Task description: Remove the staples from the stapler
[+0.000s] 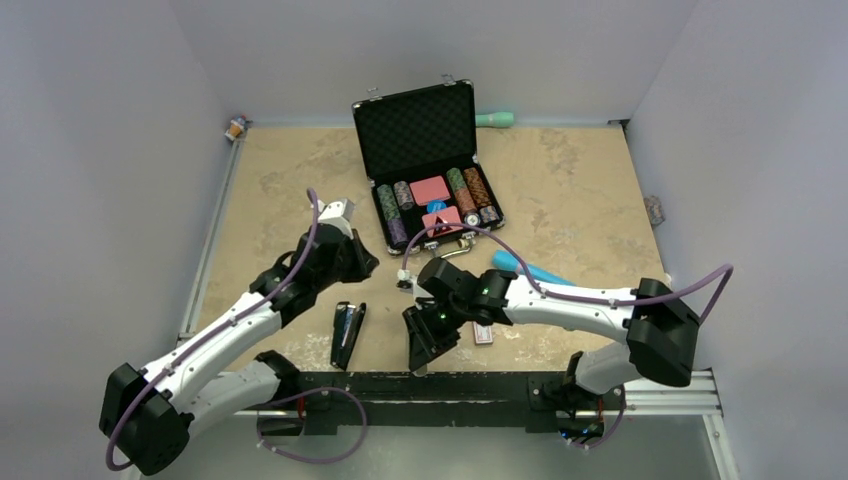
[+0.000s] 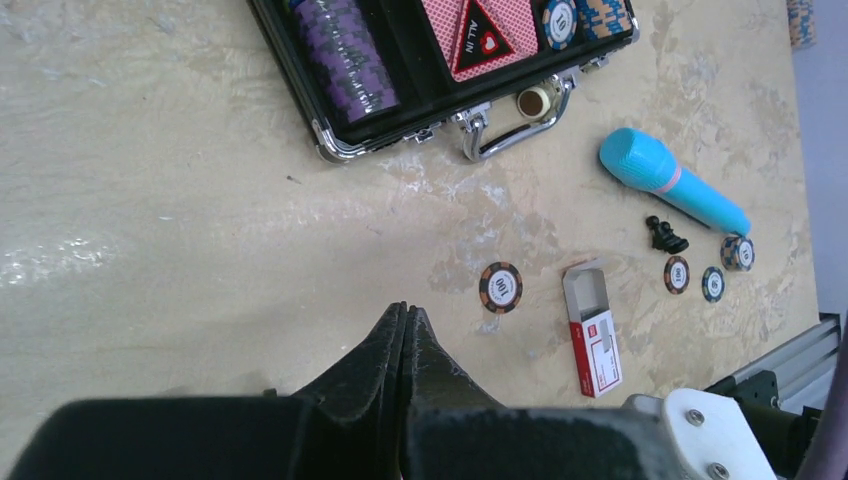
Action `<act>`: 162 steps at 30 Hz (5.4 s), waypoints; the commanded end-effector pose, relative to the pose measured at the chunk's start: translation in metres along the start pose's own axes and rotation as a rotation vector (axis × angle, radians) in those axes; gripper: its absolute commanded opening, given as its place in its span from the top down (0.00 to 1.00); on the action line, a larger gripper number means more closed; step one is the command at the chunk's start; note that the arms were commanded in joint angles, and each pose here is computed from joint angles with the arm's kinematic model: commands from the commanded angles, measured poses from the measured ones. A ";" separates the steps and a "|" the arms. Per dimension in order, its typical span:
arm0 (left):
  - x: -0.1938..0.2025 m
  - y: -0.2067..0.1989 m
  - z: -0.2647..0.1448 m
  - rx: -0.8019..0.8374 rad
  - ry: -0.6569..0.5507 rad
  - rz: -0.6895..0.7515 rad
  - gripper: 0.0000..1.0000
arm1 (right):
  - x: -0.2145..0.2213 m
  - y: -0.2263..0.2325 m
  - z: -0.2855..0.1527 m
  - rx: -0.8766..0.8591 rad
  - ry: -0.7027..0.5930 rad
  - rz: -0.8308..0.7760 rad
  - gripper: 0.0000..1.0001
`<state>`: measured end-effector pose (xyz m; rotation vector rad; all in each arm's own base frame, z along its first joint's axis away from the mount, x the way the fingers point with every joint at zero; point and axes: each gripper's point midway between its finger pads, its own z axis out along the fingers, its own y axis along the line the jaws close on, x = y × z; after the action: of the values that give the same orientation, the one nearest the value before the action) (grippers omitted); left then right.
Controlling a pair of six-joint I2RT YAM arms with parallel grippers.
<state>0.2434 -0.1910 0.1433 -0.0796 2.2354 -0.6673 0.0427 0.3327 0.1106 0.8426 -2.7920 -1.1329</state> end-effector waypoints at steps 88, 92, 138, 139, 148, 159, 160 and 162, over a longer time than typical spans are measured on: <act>-0.009 -0.166 -0.202 1.285 0.082 0.276 0.38 | -0.061 0.144 -0.142 -0.613 -0.585 -0.706 1.00; -0.007 -0.167 -0.197 1.284 0.105 0.268 0.47 | -0.063 0.146 -0.144 -0.613 -0.594 -0.709 1.00; -0.016 -0.141 -0.156 0.921 0.007 0.253 1.00 | -0.101 0.093 -0.127 -0.381 -0.654 -0.469 0.70; -0.017 -0.140 -0.154 0.912 0.005 0.249 1.00 | -0.101 0.091 -0.126 -0.376 -0.653 -0.463 0.67; -0.028 -0.131 -0.140 0.805 -0.018 0.200 1.00 | -0.103 0.081 -0.120 -0.351 -0.647 -0.439 0.50; -0.049 -0.077 -0.110 0.386 -0.066 0.139 1.00 | -0.108 0.068 -0.113 -0.307 -0.652 -0.401 0.40; -0.051 -0.068 -0.107 0.330 -0.073 0.128 1.00 | -0.108 0.067 -0.112 -0.304 -0.650 -0.397 0.40; -0.054 -0.054 -0.104 0.244 -0.080 0.110 1.00 | -0.109 0.063 -0.108 -0.296 -0.643 -0.382 0.40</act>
<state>0.1761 -0.2093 0.2708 0.2924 1.9900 -1.1034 0.1207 0.3545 0.2605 1.2262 -2.7791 -2.1940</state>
